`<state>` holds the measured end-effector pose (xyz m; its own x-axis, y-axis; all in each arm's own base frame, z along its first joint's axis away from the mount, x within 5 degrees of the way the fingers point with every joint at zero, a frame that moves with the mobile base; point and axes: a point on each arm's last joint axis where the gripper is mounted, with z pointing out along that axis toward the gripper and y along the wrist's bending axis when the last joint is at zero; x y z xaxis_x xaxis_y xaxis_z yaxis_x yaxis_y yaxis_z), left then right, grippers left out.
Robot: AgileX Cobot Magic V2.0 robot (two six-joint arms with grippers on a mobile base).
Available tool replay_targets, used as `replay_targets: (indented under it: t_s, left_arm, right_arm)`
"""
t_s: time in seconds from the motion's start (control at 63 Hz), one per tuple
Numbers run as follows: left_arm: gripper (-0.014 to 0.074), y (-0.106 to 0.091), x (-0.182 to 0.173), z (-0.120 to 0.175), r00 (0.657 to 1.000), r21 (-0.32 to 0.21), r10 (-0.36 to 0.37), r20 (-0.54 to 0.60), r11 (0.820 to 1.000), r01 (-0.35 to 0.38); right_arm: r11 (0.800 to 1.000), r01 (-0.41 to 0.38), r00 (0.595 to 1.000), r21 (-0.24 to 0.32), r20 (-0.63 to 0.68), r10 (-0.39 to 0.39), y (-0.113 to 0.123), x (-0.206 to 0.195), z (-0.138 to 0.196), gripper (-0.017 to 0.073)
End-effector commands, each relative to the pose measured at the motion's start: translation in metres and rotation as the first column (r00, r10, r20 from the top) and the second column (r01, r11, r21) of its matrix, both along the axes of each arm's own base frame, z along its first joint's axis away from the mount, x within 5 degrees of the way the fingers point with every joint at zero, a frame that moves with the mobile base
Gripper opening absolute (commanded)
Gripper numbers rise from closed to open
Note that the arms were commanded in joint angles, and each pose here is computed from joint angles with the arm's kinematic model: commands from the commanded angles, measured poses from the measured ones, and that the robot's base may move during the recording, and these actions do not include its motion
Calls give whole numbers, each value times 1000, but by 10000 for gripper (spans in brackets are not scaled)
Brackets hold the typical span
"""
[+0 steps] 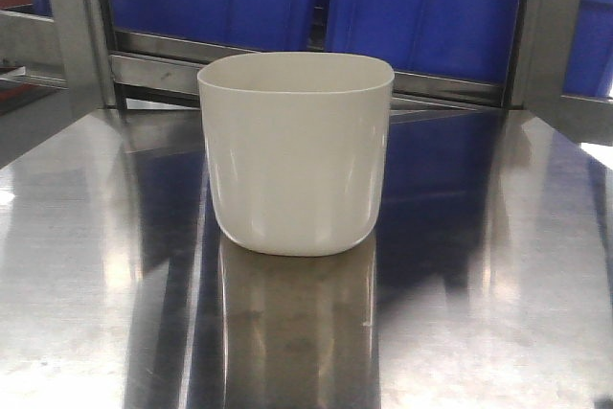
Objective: Move white bin to right shelf second layer
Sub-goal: 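Lower the open right gripper over the white bin's rim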
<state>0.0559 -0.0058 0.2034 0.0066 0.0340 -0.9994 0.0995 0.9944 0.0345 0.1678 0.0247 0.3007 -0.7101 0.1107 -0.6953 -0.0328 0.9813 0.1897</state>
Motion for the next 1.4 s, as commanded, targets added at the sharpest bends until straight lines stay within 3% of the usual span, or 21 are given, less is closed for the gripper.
replay_targets:
  t_s: [0.0, 0.159, 0.286, 0.445, 0.73, 0.81, 0.889, 1.0, 1.143, 1.382]
  left_arm:
    - [85, 0, 0, -4, 998, -15, -2, 59, 1000, 3]
    - [85, 0, 0, -4, 998, -15, -2, 59, 1000, 3]
    - [85, 0, 0, -4, 998, -15, -2, 59, 1000, 3]
    - [85, 0, 0, -4, 998, -15, -2, 59, 1000, 3]
    - [85, 0, 0, -4, 998, -15, -2, 59, 1000, 3]
    - [85, 0, 0, -4, 998, -15, -2, 59, 1000, 3]
    - [85, 0, 0, -4, 998, -15, -2, 59, 1000, 3]
    - [85, 0, 0, -4, 998, -15, -2, 59, 1000, 3]
    - [85, 0, 0, -4, 998, -15, -2, 59, 1000, 3]
    - [85, 0, 0, -4, 998, -15, -2, 59, 1000, 3]
  right_arm:
    - [997, 8, 1000, 80, 17, -9, 12, 13, 19, 48]
    - [992, -9, 996, 123, -92, 20, 32, 34, 24, 104]
    - [993, -47, 984, 111, -165, 66, 46, 50, 33, 255]
    - [988, -62, 970, 142, -223, 93, 69, 67, 54, 392]
    - [975, -168, 942, 145, -268, 202, 112, 99, 80, 395]
    - [980, -137, 934, 148, -310, 177, 122, 112, 78, 395]
    - [986, -56, 930, 156, -351, 108, 129, 124, 74, 395]
    - [992, 1, 926, 126, -375, 46, 137, 139, 69, 395]
    - [997, -22, 921, 79, -386, 51, 149, 146, 68, 395]
    - [997, -35, 915, 70, -398, 61, 161, 154, 60, 395]
